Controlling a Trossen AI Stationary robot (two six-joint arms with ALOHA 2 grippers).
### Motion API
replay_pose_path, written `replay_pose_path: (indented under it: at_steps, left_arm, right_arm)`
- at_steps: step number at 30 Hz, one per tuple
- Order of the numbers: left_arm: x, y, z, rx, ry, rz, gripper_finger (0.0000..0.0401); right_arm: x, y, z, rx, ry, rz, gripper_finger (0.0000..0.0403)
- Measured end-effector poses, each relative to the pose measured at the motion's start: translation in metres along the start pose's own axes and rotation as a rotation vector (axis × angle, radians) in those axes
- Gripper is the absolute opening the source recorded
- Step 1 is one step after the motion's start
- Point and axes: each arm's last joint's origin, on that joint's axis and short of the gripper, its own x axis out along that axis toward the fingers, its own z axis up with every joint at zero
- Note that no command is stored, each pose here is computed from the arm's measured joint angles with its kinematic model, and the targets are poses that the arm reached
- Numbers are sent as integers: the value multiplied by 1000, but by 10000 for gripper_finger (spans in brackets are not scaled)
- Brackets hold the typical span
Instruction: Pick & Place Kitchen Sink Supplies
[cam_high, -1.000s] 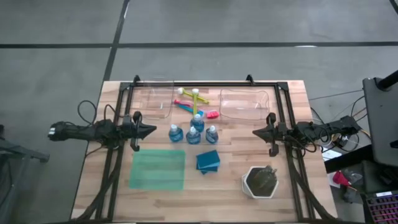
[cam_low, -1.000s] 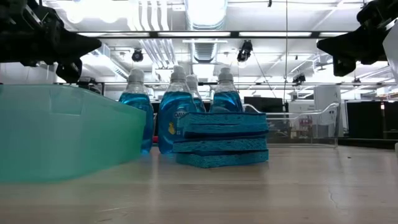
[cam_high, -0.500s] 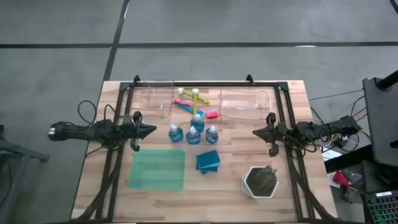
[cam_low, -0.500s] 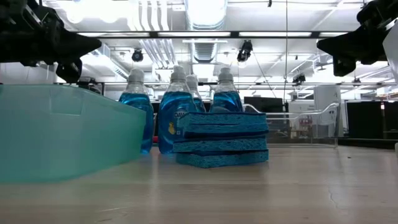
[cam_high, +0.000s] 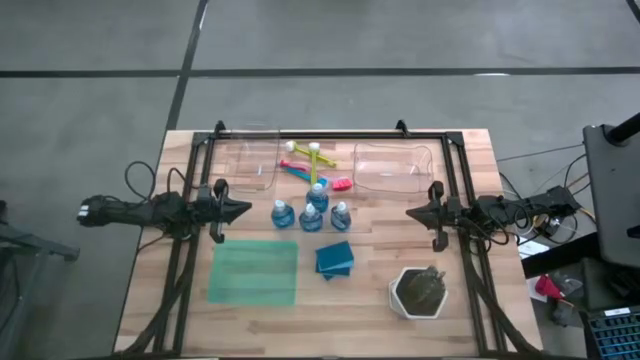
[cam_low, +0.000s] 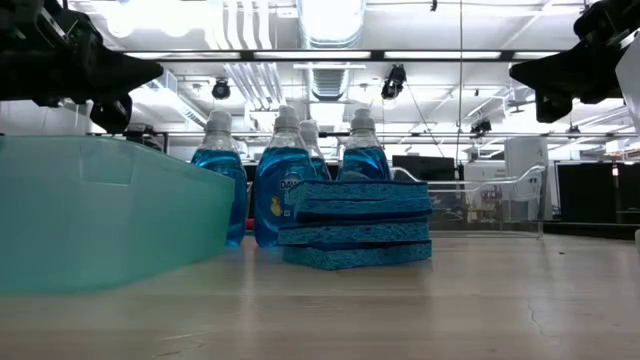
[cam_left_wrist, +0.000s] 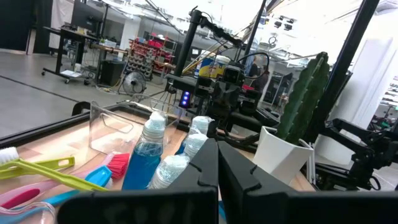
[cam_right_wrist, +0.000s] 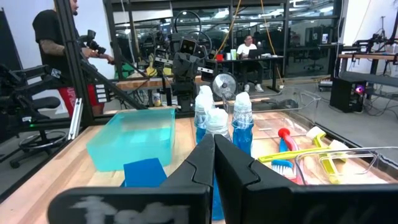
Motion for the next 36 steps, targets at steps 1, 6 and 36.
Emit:
replay_pose_path:
  at_steps: [1, 6, 36]
  left_arm:
    - [0, 0, 0, 0, 0, 0, 0]
    - [0, 0, 0, 0, 0, 0, 0]
    - [0, 0, -1, 1, 5, 1, 0]
  right_arm:
    - [0, 0, 0, 0, 0, 0, 9]
    - [0, 0, 0, -10, 0, 0, 9]
    - [-3, 1, 25, 256, -248, 43, 9]
